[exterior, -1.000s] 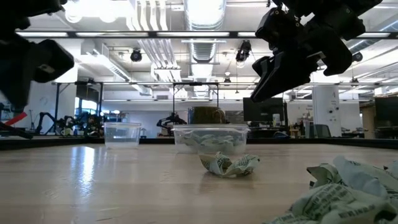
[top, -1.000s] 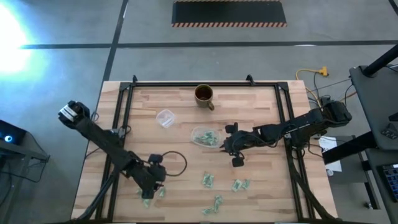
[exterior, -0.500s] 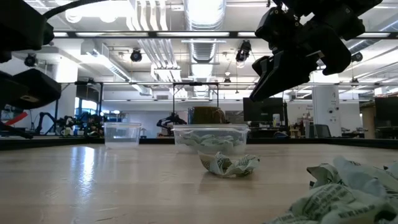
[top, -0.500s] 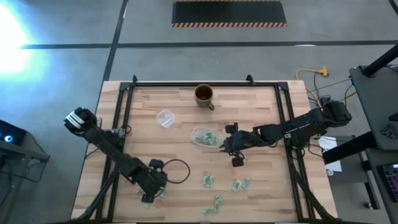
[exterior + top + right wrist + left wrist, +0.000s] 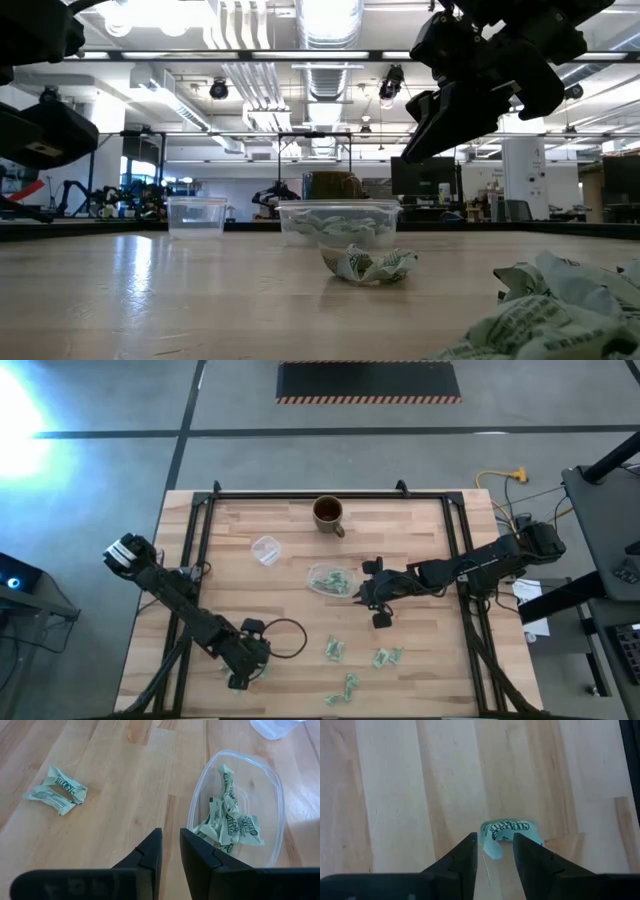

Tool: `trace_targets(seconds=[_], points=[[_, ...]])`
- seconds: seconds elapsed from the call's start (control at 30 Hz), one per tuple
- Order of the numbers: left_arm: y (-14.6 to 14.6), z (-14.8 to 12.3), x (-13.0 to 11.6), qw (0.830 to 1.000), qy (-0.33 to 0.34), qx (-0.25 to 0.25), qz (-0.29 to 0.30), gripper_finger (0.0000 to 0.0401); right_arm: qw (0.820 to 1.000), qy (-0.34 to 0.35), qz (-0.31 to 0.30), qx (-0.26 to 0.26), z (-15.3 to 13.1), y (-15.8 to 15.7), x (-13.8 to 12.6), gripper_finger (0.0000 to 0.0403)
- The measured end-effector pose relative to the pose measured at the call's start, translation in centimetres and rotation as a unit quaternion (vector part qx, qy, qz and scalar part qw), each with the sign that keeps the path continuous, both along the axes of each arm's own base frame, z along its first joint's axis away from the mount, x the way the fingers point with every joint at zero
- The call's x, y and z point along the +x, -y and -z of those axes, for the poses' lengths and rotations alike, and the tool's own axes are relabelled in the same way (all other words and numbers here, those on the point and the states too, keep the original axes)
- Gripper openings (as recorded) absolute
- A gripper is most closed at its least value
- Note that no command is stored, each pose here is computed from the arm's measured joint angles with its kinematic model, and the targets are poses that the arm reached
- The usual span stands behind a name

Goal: Pick and place Stevia / Truvia into bins
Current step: Put the green stevia packet into the transparent container

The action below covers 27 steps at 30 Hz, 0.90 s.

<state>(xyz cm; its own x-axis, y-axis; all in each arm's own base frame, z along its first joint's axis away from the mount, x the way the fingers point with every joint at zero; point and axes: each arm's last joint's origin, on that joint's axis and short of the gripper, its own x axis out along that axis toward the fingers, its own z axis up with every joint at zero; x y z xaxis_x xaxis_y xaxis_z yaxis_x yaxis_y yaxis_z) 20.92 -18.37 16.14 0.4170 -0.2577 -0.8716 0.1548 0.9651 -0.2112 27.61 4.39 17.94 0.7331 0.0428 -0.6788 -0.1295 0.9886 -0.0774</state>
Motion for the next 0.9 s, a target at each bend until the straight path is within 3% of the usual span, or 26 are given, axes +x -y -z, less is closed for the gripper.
trace_targets(seconds=[0.63,0.9], points=[[0.4,1.5,0.1,0.999,-0.011,0.032,0.001,0.0106,1.0,0.0,0.0,0.0,0.0,0.0,0.0,0.0057],[0.3,1.4,0.1,0.999,-0.004,0.037,-0.001,0.0047,1.0,0.0,0.0,0.0,0.0,0.0,0.0,0.0057]])
